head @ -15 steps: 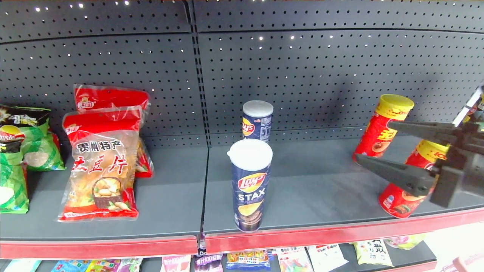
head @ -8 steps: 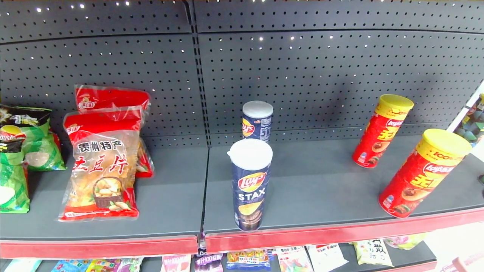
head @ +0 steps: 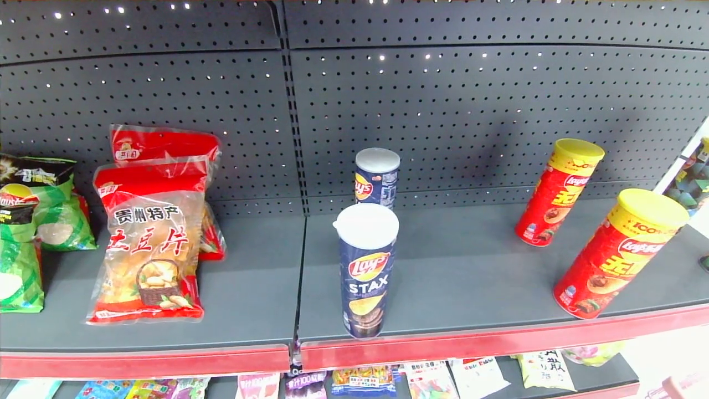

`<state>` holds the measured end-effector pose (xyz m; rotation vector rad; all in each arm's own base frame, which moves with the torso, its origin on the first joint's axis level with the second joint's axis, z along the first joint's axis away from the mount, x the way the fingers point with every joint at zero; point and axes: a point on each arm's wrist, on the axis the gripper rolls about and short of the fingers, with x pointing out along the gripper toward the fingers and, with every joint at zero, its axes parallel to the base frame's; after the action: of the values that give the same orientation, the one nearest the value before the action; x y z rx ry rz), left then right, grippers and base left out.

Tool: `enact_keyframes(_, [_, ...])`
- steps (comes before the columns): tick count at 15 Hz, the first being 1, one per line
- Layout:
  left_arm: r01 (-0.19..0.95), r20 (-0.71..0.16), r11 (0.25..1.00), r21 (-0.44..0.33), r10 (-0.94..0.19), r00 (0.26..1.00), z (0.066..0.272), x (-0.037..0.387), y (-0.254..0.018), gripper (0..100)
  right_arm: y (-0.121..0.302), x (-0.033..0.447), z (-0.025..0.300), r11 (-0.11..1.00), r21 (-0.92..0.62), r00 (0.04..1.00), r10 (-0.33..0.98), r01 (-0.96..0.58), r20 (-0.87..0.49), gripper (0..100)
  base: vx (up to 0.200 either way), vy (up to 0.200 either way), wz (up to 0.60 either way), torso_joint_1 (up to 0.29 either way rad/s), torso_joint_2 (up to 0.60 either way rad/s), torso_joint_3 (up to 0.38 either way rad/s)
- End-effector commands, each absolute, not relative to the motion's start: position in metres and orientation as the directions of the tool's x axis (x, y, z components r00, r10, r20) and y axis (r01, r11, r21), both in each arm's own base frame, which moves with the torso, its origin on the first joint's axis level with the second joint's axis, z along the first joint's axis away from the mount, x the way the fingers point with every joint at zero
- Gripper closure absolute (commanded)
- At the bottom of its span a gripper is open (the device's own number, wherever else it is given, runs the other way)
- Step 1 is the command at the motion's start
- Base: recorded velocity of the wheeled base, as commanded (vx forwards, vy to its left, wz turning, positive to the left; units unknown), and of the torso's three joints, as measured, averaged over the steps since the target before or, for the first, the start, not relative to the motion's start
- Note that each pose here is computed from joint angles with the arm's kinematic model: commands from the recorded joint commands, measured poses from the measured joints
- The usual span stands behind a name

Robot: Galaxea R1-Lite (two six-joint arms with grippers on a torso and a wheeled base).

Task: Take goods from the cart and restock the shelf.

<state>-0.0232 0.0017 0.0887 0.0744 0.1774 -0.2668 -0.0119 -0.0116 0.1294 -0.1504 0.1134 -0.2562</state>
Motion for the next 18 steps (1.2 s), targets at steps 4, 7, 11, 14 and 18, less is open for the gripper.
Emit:
enact_keyframes(4, [0.256, -0.181, 0.965, 0.052, -0.243, 0.953, 0.089, -0.023, 0.002, 0, -0.013, -0.020, 0.089, 0.912, -0.164, 0.913, -0.395, 0.376, -0.102, 0, 0.000, 0.000, 0.00, 0.000, 0.00, 0.000])
enact_keyframes(7, [0.256, -0.181, 0.965, 0.053, -0.243, 0.953, 0.089, -0.023, 0.002, 0, -0.011, -0.016, 0.096, 0.801, -0.211, 0.790, -0.593, 0.561, -0.152, 0, 0.000, 0.000, 0.00, 0.000, 0.00, 0.000])
enact_keyframes(11, [0.256, -0.181, 0.965, 0.053, -0.243, 0.953, 0.089, -0.023, 0.002, 0, -0.004, -0.021, 0.086, 0.928, -0.116, 0.927, -0.364, 0.353, -0.087, 0, 0.000, 0.000, 0.00, 0.000, 0.00, 0.000])
enact_keyframes(14, [0.259, -0.181, 0.964, 0.052, -0.246, 0.952, 0.089, -0.023, 0.002, 0, 0.004, -0.016, 0.082, 0.997, -0.071, 0.997, 0.002, -0.007, -0.076, 0, 0.000, 0.000, 0.00, 0.000, 0.00, 0.000])
enact_keyframes(18, [0.260, -0.181, 0.964, 0.050, -0.248, 0.952, 0.089, -0.023, 0.002, 0, 0.002, -0.013, 0.081, 0.993, -0.055, 0.989, 0.095, -0.102, -0.114, 0, 0.000, 0.000, 0.00, 0.000, 0.00, 0.000])
